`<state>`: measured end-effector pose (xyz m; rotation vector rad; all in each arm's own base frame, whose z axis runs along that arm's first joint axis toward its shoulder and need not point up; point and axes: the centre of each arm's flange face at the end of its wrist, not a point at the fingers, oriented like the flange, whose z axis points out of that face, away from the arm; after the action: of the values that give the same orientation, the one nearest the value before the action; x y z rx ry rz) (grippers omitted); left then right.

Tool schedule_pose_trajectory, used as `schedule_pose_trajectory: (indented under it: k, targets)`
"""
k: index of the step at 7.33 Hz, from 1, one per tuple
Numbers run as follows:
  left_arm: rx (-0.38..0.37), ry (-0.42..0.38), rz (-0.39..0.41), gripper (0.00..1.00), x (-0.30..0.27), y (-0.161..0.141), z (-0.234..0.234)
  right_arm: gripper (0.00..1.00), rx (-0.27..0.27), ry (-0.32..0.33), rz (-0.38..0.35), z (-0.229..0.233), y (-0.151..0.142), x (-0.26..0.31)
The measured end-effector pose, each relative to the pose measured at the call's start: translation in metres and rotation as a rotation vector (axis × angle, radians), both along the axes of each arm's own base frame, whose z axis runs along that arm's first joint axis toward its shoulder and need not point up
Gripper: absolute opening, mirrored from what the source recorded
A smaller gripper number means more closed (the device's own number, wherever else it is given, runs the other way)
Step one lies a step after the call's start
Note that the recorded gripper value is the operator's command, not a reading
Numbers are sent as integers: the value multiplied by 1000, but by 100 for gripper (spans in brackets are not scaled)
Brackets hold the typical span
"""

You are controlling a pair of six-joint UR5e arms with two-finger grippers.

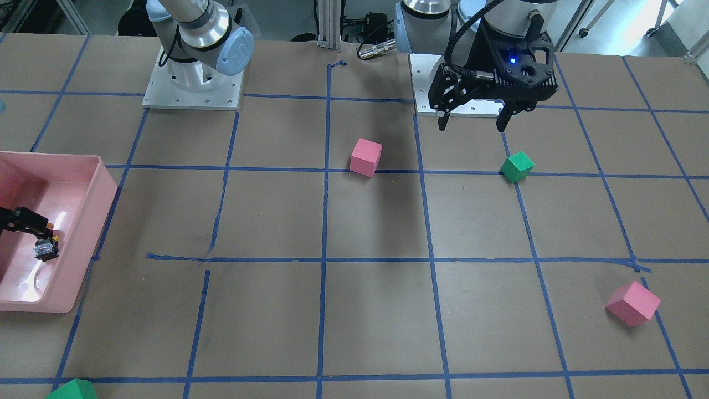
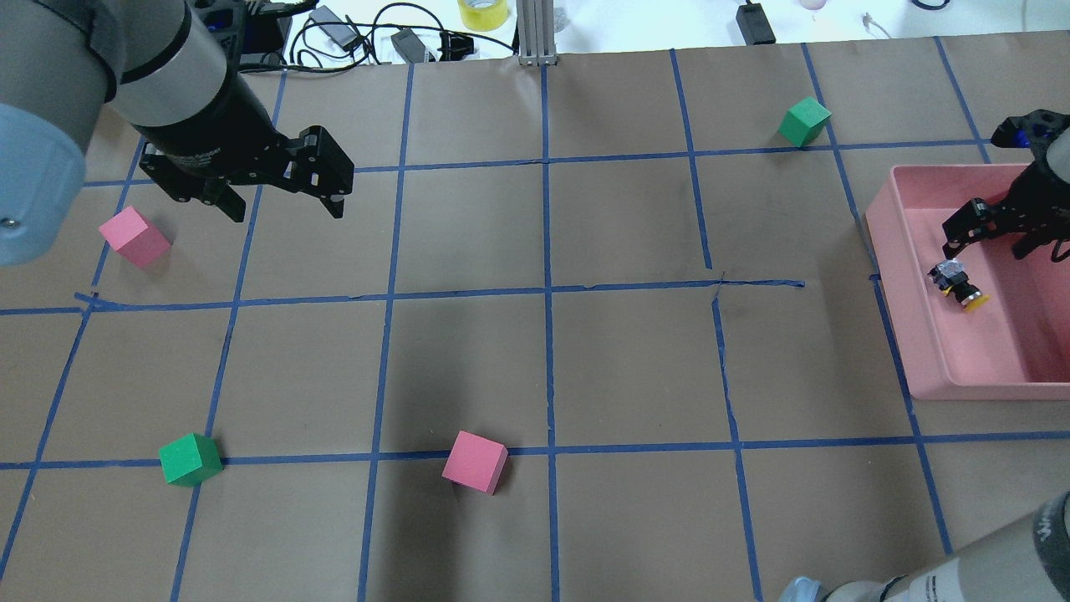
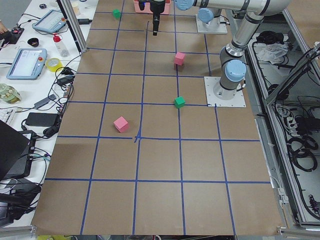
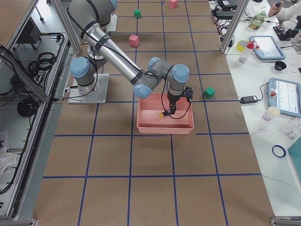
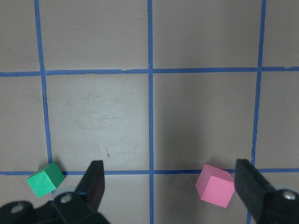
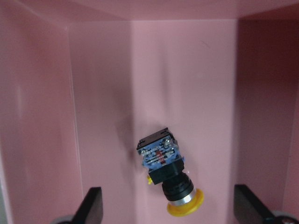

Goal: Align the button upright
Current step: 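Lower the right gripper and grasp the black switch body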

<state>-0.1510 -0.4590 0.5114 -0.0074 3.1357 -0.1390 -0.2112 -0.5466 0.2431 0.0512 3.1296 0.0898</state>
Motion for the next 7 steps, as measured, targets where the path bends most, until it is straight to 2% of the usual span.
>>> schedule_pose_trajectory:
  k: [3,6,7]
  targets:
    - [0,0,1,100,0,0,0,100,10,-3,46,-35,11,7]
    - [0,0,0,100,0,0,0,100,10,1,48,-47,10,5]
    - [-1,0,0,100,0,0,0,97,9,2,39,-48,9,4]
